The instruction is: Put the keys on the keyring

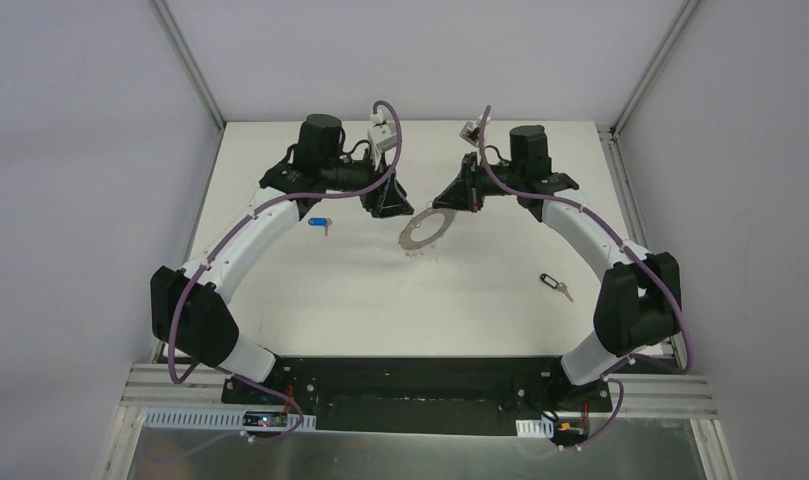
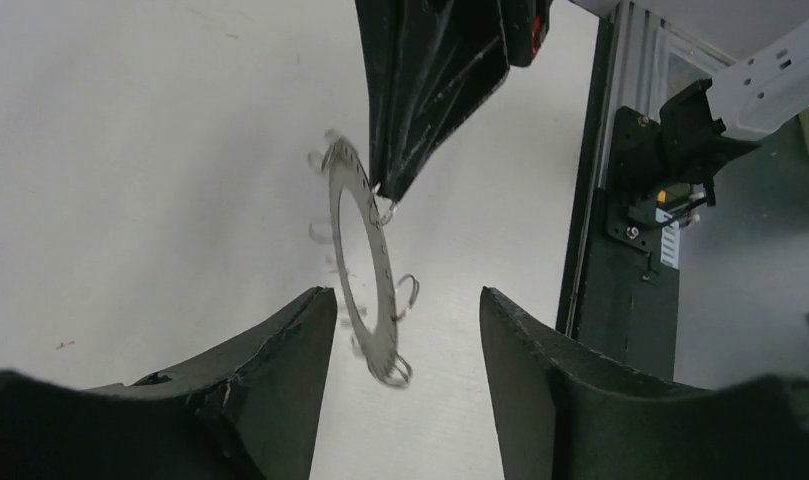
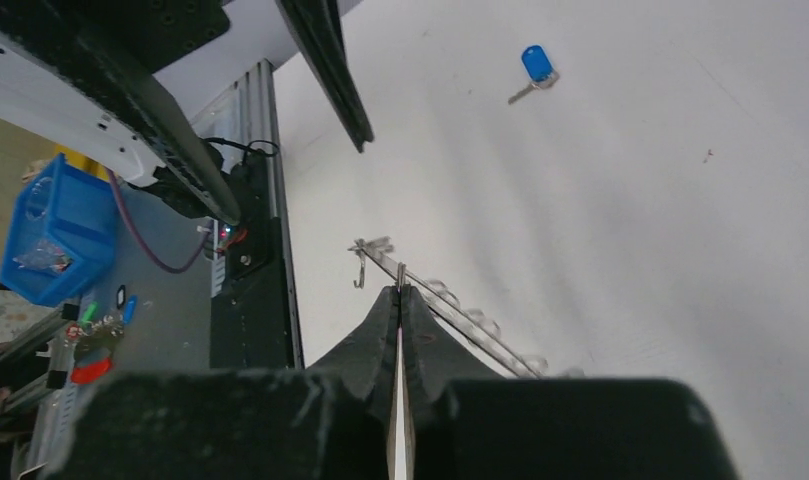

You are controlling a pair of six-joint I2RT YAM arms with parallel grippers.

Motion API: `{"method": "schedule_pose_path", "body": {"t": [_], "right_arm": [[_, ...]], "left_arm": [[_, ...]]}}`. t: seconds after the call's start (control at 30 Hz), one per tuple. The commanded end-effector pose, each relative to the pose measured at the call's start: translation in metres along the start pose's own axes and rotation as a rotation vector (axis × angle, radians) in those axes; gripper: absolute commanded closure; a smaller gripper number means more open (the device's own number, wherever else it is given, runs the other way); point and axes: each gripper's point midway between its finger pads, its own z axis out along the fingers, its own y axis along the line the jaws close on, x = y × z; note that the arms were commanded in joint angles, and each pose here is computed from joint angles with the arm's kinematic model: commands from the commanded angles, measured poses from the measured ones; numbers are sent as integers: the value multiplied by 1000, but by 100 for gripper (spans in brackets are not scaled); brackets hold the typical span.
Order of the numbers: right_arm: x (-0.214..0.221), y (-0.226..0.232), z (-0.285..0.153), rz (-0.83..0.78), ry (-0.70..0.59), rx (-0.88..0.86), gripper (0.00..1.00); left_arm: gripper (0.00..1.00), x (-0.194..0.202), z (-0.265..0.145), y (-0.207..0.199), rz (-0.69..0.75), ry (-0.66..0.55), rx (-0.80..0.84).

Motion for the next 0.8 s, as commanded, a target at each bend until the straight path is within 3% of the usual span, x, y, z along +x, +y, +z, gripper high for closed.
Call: {"method": "schedule_pose_path", "body": {"t": [0.0, 0.77], "right_arm": [[-33, 46, -6, -44, -91, -142, 100], [-39, 67, -10, -5, -125, -225, 100]], "left_arm": [[45, -34, 11, -14, 29, -78, 80], [75, -32, 29, -30, 38, -87, 196]]}}
